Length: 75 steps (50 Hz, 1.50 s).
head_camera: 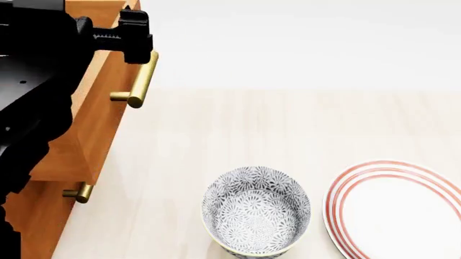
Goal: Open the top drawer of the cabinet.
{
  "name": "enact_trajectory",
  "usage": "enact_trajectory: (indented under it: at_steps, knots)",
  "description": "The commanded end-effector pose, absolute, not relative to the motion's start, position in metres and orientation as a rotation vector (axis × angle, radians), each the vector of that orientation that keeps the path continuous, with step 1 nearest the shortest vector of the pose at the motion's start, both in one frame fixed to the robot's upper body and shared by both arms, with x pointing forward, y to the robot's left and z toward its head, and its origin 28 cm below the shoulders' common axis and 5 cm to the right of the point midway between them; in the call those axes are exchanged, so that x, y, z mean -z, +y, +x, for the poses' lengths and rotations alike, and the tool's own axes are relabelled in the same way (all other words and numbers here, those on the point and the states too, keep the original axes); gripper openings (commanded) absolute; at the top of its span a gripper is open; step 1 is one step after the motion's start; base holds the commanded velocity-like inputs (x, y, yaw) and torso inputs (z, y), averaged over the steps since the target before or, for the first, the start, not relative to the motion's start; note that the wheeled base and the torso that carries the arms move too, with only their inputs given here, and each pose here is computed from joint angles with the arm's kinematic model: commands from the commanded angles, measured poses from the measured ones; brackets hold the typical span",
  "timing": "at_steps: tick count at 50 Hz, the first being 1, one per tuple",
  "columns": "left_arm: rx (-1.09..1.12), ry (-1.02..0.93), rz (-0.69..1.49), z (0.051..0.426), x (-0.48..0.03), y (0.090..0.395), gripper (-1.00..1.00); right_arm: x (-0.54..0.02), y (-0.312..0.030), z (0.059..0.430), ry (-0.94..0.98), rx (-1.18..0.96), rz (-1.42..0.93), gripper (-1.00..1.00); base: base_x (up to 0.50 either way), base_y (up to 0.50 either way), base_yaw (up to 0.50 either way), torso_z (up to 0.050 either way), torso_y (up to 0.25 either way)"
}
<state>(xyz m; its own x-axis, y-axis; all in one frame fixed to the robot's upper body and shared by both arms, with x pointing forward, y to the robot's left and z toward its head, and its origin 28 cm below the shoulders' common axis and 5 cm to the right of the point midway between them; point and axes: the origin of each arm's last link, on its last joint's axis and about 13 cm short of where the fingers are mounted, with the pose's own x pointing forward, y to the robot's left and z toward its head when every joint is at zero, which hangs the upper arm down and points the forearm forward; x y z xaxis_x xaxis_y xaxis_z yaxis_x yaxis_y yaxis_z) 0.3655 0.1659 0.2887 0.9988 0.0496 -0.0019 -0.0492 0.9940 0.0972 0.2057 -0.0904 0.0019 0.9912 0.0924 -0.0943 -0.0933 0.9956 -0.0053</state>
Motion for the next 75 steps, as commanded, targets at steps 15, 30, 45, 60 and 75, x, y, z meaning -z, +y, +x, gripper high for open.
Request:
enact_trajectory:
  at_steps: [15,30,45,60,75]
  knots:
    - [-0.053,0.090,0.143,0.376,-0.266,0.166,1.00,-0.002,-0.090,0.205,0.097,-0.096,-0.010,1.00,0.00,0.00,0.00,0.000,0.000]
    - [-0.046,0.219,-0.091,0.380,-0.288,0.166,1.00,-0.001,-0.090,0.205,0.100,-0.098,-0.009,1.00,0.00,0.00,0.00,0.000,0.000]
    - [-0.024,0.311,-0.326,0.382,-0.303,0.165,1.00,0.000,-0.090,0.205,0.105,-0.099,-0.009,1.00,0.00,0.00,0.00,0.000,0.000]
    - [-0.065,0.379,-0.450,0.387,-0.317,0.166,1.00,0.001,-0.090,0.206,0.110,-0.097,-0.010,1.00,0.00,0.00,0.00,0.000,0.000]
    - [-0.131,0.453,-0.535,0.394,-0.318,0.167,1.00,0.000,-0.091,0.207,0.111,-0.091,-0.005,1.00,0.00,0.00,0.00,0.000,0.000]
